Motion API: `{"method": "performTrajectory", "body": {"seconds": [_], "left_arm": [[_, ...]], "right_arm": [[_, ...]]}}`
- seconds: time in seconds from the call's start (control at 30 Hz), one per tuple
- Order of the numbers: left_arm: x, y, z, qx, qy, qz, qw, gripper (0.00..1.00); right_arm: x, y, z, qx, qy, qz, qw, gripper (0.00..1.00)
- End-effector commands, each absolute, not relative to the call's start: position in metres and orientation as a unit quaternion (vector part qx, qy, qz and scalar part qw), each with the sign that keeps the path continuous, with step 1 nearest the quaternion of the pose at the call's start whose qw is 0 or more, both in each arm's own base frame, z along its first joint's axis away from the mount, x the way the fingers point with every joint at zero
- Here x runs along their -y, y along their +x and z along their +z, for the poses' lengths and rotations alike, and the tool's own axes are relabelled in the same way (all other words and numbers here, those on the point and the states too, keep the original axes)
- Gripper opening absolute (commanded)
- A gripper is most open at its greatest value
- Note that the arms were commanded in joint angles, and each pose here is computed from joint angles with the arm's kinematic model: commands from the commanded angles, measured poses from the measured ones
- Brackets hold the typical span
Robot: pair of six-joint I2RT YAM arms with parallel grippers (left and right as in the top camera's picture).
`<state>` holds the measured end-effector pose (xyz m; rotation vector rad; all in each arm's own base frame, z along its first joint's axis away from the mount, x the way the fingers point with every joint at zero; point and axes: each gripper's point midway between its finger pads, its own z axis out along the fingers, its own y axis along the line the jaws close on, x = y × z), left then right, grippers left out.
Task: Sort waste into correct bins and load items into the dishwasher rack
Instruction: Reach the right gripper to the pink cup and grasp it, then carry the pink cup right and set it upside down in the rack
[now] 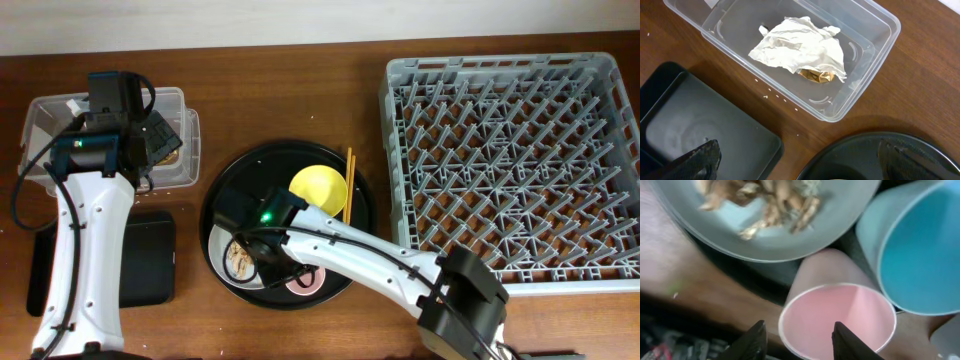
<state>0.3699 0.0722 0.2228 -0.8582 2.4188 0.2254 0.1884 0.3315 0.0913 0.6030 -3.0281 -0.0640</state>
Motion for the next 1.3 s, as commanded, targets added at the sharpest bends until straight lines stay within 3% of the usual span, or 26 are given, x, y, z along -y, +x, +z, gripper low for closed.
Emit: {"method": "performTrajectory", "body": {"seconds": [0.0, 0.13, 0.33, 0.4, 0.5, 0.6, 0.77, 0.9, 1.07, 1.2, 1.27], "left_arm": [[-0.073, 0.37, 0.221, -0.9, -0.327, 0.083, 0.277, 0.99], [-0.073, 0.37, 0.221, -0.9, -0.327, 0.083, 0.277, 0.99], [-0.073, 0.37, 0.221, -0.9, -0.327, 0.083, 0.277, 0.99], [-0.073, 0.37, 0.221, -0.9, -0.327, 0.083, 0.277, 0.99], [-0.073, 0.37, 0.221, -0.9, -0.327, 0.083, 0.277, 0.99], [-0.073, 0.37, 0.221, -0.9, -0.327, 0.083, 0.277, 0.99], [-0.073, 0.37, 0.221, -0.9, -0.327, 0.083, 0.277, 0.99], [-0.073, 0.37, 0.221, -0.9, -0.327, 0.083, 0.277, 0.99], [-0.073, 0.37, 0.221, -0.9, -0.327, 0.083, 0.277, 0.99], [-0.073, 0.37, 0.221, -0.9, -0.327, 0.083, 0.277, 0.99], [-0.073, 0.37, 0.221, -0.9, -0.327, 0.083, 0.277, 0.99]], "right_arm": [[-0.329, 0.189, 0.079, 0.987, 0.16, -0.003, 0.014, 0.44], [-0.361, 0.174, 0.069, 0.98, 0.195, -0.04, -0.011, 0.44], [-0.349, 0.179, 0.052, 0.98, 0.195, -0.008, -0.029, 0.43], [-0.346, 0.185, 0.052, 0.98, 0.194, 0.003, -0.043, 0.28], [-0.345, 0.186, 0.052, 0.98, 0.194, 0.007, -0.047, 0.22], [-0.346, 0.186, 0.055, 0.98, 0.194, 0.005, -0.048, 0.04], [-0.348, 0.187, 0.096, 0.979, 0.199, 0.008, -0.045, 0.04], [-0.345, 0.198, 0.16, 0.967, 0.241, -0.022, -0.075, 0.04], [-0.259, 0.279, 0.242, 0.966, 0.192, -0.09, -0.146, 0.04], [-0.179, 0.324, 0.295, 0.911, 0.218, -0.305, -0.174, 0.04], [-0.11, 0.356, 0.297, 0.911, 0.13, -0.337, -0.201, 0.04]]}}
